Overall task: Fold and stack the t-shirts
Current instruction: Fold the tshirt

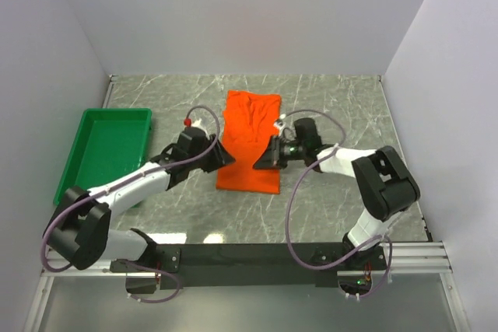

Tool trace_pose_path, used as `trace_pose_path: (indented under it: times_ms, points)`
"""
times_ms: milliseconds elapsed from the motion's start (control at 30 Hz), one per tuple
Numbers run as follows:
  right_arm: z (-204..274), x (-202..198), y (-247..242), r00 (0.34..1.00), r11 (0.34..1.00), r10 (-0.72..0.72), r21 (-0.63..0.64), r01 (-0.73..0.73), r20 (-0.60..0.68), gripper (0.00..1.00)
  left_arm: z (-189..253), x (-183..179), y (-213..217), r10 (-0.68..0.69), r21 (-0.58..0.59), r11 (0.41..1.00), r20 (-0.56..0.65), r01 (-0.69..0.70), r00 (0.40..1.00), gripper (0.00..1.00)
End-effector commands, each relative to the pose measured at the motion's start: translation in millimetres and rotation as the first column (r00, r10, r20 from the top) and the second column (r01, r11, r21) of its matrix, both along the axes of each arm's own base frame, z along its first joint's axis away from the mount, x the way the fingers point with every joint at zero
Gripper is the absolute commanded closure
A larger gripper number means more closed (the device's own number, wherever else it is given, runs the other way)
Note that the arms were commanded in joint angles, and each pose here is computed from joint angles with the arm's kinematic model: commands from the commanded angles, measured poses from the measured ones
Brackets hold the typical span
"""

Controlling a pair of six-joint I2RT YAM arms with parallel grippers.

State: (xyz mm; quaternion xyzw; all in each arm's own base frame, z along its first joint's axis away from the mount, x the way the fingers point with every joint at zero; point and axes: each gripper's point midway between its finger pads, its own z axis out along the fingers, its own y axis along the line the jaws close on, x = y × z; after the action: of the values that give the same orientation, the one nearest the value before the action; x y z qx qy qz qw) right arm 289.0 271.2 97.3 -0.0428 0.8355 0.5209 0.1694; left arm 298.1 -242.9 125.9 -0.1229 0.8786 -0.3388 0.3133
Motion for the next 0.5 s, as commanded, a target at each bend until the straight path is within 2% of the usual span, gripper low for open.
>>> trace_pose_path:
  times_ms: [0,33,133,233,367,467]
  points:
    - [-20.1,-31.1,20.8,0.994,0.995,0.096,-0.013,-0.097,-0.044,0.86,-29.1,-22.6,0.0,0.005,-0.021,1.0,-0.079,-0.007,0.997,0.6]
    - [-24.0,-40.0,29.9,0.99,0.991,0.134,-0.017,-0.134,-0.047,0.89,-36.7,-28.6,-1.9,-0.006,-0.029,1.0,-0.087,0.004,0.996,0.67]
    - [-43.4,-49.7,42.1,0.977,0.98,0.192,-0.038,-0.196,-0.097,0.95,-55.9,-34.0,-0.2,-0.001,0.001,1.0,-0.115,0.002,0.993,0.77]
    - [-64.5,-49.6,44.7,0.969,0.98,0.179,-0.053,-0.19,-0.172,0.99,-75.1,-37.6,7.7,0.029,0.041,0.999,-0.15,-0.023,0.988,0.84]
    - [-98.3,-52.2,39.3,0.94,0.974,0.143,-0.123,-0.189,-0.308,1.0,-104.0,-48.2,20.3,0.088,0.08,0.994,-0.219,-0.072,0.972,0.9]
    - [-109.3,-55.4,34.0,0.93,0.973,0.114,-0.149,-0.175,-0.348,1.0,-126.4,-61.1,30.5,0.121,0.119,0.989,-0.277,-0.091,0.953,0.93]
